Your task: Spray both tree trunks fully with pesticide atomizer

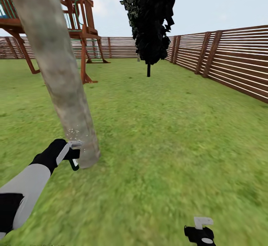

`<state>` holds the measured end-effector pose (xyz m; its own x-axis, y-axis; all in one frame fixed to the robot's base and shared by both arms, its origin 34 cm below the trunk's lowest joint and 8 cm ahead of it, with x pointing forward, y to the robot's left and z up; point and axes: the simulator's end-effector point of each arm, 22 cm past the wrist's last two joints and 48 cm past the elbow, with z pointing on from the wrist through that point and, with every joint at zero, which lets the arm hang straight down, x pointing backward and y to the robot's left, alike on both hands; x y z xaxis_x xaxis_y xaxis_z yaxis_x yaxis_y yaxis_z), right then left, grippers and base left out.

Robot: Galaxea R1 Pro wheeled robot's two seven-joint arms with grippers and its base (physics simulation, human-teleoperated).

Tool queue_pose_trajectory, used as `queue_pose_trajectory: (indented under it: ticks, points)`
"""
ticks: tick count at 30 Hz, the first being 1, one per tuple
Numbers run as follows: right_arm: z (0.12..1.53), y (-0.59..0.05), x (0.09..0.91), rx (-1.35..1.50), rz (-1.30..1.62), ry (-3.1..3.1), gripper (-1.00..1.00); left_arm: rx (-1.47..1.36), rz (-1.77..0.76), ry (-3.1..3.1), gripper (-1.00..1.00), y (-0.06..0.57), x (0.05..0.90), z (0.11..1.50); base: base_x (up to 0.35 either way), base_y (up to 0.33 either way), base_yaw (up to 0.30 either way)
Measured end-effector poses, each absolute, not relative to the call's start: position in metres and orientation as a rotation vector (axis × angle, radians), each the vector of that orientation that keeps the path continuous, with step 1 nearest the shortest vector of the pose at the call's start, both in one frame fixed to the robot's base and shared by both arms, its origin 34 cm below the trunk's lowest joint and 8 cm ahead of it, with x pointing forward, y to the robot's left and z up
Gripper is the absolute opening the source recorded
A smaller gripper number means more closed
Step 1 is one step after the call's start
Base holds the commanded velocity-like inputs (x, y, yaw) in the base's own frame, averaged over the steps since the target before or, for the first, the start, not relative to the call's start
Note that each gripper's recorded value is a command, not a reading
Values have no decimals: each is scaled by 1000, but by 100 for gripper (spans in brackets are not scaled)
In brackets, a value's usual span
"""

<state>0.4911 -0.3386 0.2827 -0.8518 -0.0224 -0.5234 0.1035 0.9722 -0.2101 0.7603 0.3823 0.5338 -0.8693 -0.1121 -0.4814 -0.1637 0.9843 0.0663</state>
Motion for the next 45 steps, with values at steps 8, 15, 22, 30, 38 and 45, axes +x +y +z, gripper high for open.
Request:
queue_pose_trajectory:
  ticks: [8, 15, 22, 30, 38, 45]
  points:
    - [283, -339, 491, 57, -312, 2572, 100, -201, 157, 2663, -100, 388, 744, 514, 138, -244, 277]
    - [283, -339, 491, 57, -313, 2573, 100, -198, 155, 2663, -100, 386, 744, 514, 145, -244, 200]
    - [283, -342, 491, 58, -319, 2572, 100, -198, 154, 2661, -100, 386, 745, 515, 149, -244, 3]
    - [283, -342, 491, 57, -318, 2572, 100, -196, 152, 2657, -100, 385, 746, 516, 149, -244, 0]
    - [283, -341, 491, 57, -317, 2572, 100, -200, 156, 2656, -100, 388, 746, 517, 100, -255, 100]
    - [283, -340, 491, 57, -315, 2573, 100, -201, 149, 2648, -100, 387, 750, 523, 40, -271, 274]
